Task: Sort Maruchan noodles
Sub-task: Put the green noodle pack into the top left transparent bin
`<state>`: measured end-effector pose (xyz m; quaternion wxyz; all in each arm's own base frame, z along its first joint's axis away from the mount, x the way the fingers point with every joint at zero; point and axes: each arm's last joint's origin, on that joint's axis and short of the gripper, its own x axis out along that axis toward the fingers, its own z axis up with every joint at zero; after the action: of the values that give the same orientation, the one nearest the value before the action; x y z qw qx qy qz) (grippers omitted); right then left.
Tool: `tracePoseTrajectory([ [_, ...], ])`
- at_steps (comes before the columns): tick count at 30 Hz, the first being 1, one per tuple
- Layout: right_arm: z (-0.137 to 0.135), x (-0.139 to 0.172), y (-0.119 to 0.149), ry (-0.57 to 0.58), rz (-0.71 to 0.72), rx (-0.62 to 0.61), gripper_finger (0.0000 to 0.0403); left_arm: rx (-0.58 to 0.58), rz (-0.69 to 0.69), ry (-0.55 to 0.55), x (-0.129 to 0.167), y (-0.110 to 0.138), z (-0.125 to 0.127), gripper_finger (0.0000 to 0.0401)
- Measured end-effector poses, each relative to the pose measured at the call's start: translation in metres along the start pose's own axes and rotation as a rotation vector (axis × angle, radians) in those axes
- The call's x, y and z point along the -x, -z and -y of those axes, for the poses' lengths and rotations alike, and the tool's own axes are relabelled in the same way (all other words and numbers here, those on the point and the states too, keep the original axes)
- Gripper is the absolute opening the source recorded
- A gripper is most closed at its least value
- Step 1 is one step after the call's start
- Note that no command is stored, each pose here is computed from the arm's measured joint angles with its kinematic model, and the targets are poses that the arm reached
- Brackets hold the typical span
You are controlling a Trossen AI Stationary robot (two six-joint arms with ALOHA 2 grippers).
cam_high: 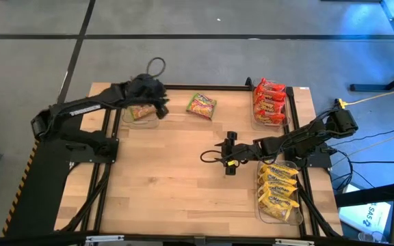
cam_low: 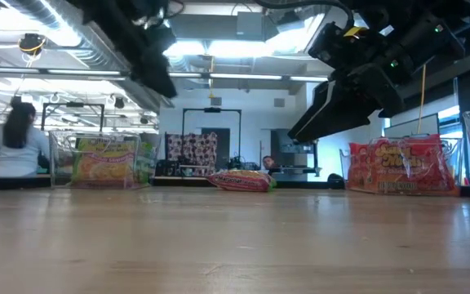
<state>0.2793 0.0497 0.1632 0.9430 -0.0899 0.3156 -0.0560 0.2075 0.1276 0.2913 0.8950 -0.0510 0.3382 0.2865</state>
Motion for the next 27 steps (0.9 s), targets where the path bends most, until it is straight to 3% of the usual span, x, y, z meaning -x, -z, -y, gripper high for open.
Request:
tracePoseTrajectory([
  [10,0.000,0.000,0.000,0.001,-0.003,0.001,0.0243,0.010,0.060,0.104,-0.077,-0.009,0.046,0.0104],
  [21,0.000,0.000,0.001,0.003,-0.005,0.001,0.0243,0.019,-0.085,0.087,-0.166,-0.015,0.063,0.0103],
  [27,0.002,0.000,0.001,0.056,-0.011,-0.009,0.0243,0.053,-0.087,0.067,-0.196,-0.022,0.069,0.0103],
])
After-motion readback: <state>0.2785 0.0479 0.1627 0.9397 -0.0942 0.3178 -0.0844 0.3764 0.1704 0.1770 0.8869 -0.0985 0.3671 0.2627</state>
